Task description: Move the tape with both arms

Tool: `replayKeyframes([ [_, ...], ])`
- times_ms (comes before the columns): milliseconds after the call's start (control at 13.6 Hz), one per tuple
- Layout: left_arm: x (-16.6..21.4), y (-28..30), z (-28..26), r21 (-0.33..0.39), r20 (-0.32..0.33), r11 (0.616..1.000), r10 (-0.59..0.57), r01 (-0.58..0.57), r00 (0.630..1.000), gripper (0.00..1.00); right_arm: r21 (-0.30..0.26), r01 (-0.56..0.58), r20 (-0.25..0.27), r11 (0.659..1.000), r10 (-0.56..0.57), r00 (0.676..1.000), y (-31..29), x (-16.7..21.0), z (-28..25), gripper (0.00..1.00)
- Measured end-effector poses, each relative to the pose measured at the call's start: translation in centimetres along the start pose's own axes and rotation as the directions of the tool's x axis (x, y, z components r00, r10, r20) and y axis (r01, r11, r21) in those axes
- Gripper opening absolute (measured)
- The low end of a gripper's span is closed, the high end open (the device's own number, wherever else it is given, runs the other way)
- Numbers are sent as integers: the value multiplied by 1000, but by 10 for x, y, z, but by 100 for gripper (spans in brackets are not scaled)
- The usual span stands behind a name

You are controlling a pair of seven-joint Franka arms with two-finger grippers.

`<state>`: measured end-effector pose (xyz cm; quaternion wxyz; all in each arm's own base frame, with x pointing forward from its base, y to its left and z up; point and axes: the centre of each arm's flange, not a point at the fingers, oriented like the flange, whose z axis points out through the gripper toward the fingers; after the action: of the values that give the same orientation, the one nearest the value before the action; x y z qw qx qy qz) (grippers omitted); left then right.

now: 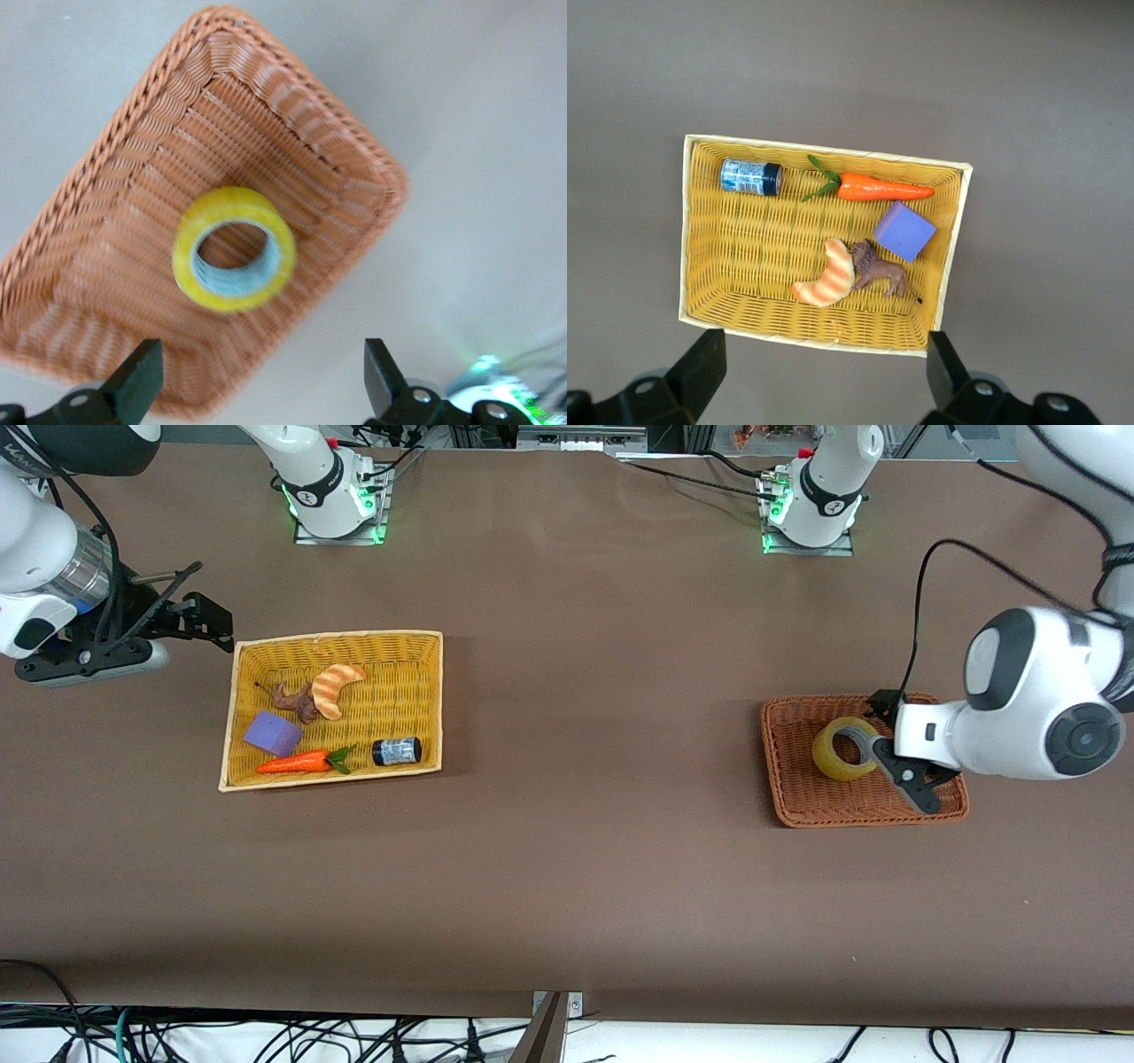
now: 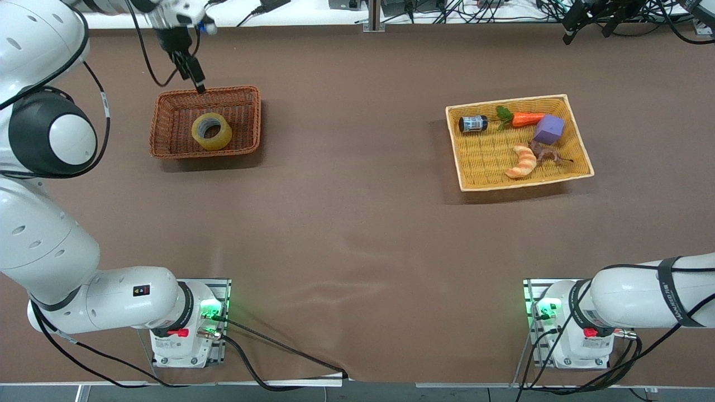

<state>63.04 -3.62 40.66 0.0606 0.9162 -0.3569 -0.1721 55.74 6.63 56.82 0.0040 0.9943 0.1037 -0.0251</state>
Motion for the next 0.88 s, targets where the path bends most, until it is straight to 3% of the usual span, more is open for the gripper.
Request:
replayKeyframes([
  [147,5,28,-41,10,-11,988,-155,155,988,100,0,0,0,1000,0,1000,0,0,0,100],
  [368,1,60,-89,37,-87,932,-356,360,930,100,0,0,0,1000,0,1000,0,0,0,100],
  [589,-22,75,-126,73,-153,902,-411,425,899,100,0,-1,0,1000,1,1000,0,0,0,100],
  [884,-62,57,-148,20,-275,857,-491,515,827,100,0,-1,0,1000,1,1000,1,0,0,100],
])
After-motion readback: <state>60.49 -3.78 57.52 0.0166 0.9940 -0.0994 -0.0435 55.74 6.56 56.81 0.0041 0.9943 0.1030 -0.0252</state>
